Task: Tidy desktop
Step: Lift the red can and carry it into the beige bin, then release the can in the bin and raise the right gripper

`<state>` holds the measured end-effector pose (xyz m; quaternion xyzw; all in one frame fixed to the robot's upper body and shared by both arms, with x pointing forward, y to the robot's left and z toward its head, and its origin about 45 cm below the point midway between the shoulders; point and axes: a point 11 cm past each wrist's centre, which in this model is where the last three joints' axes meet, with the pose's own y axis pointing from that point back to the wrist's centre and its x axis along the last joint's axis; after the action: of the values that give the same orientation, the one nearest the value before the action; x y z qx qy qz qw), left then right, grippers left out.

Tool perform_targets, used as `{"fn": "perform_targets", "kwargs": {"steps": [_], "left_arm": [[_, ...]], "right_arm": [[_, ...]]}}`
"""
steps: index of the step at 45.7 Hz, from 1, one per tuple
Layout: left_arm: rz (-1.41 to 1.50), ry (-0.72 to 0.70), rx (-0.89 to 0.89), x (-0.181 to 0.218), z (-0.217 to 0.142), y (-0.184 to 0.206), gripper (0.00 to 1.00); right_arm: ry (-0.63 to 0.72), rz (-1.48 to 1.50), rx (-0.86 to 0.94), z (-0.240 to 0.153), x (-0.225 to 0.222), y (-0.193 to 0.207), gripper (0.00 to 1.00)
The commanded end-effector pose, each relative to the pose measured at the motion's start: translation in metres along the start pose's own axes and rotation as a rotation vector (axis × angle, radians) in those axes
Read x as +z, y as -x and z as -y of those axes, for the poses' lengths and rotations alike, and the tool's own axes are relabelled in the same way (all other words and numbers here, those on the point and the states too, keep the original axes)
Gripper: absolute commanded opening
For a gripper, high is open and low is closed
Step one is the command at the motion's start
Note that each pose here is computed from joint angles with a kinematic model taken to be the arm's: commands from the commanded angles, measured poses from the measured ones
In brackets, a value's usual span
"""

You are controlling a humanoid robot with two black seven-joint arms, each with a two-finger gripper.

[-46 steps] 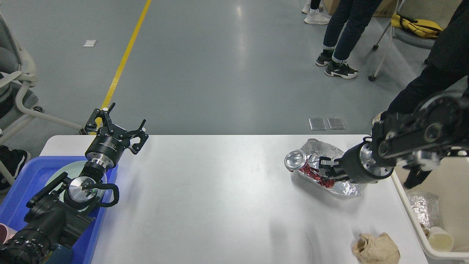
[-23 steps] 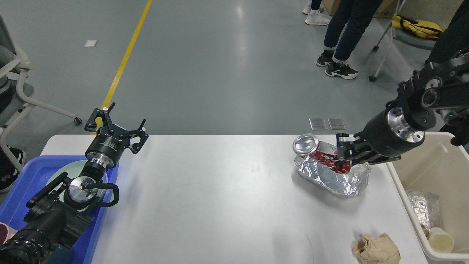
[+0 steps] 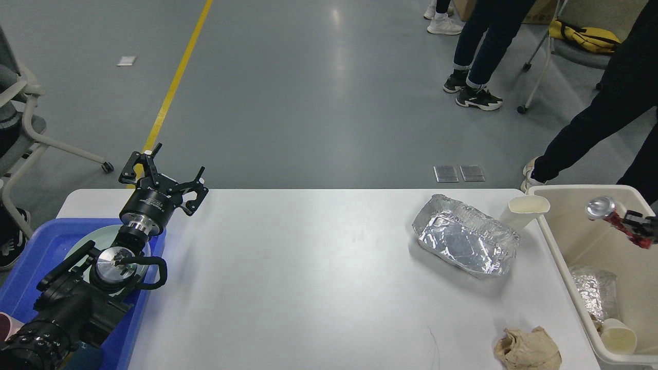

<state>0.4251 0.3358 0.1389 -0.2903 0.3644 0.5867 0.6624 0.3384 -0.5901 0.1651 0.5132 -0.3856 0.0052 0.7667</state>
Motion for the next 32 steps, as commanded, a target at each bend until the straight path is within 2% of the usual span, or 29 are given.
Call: {"fn": "perform_targets", "kwargs": {"steps": [1, 7, 8, 10, 13, 16, 17, 32], "left_arm": [[0.0, 0.0, 0.0, 0.0, 0.0, 0.0, 0.96], [0.0, 0.0, 0.0, 0.0, 0.0, 0.0, 0.96], [0.0, 0.0, 0.0, 0.0, 0.0, 0.0, 0.96], [0.0, 0.002, 0.0, 0.0, 0.0, 0.0, 0.96], [0.002, -0.002, 0.0, 0.0, 0.0, 0.0, 0.96], [0.0, -0.001, 0.0, 0.0, 0.0, 0.0, 0.96], [0.0, -0.001, 0.0, 0.0, 0.0, 0.0, 0.96], [0.0, -0.001, 0.0, 0.0, 0.0, 0.0, 0.96]], "right_arm": [[0.03, 0.024, 0.162, 0.032, 0.013, 0.047, 0.0], [0.016, 0.098, 0.257, 0.041, 0.004, 0.075, 0.0], [0.017, 0.098, 0.266, 0.042, 0.005, 0.076, 0.07], [0.015, 0.096, 0.281, 0.042, 0.003, 0.076, 0.31], [0.013, 0.091, 0.285, 0.042, 0.0, 0.078, 0.57], [0.018, 0.089, 0.28, 0.043, 0.002, 0.081, 0.96], [0.019, 0.088, 0.278, 0.043, 0.003, 0.083, 1.0], [0.033, 0.086, 0.269, 0.044, 0.011, 0.089, 1.0]]}}
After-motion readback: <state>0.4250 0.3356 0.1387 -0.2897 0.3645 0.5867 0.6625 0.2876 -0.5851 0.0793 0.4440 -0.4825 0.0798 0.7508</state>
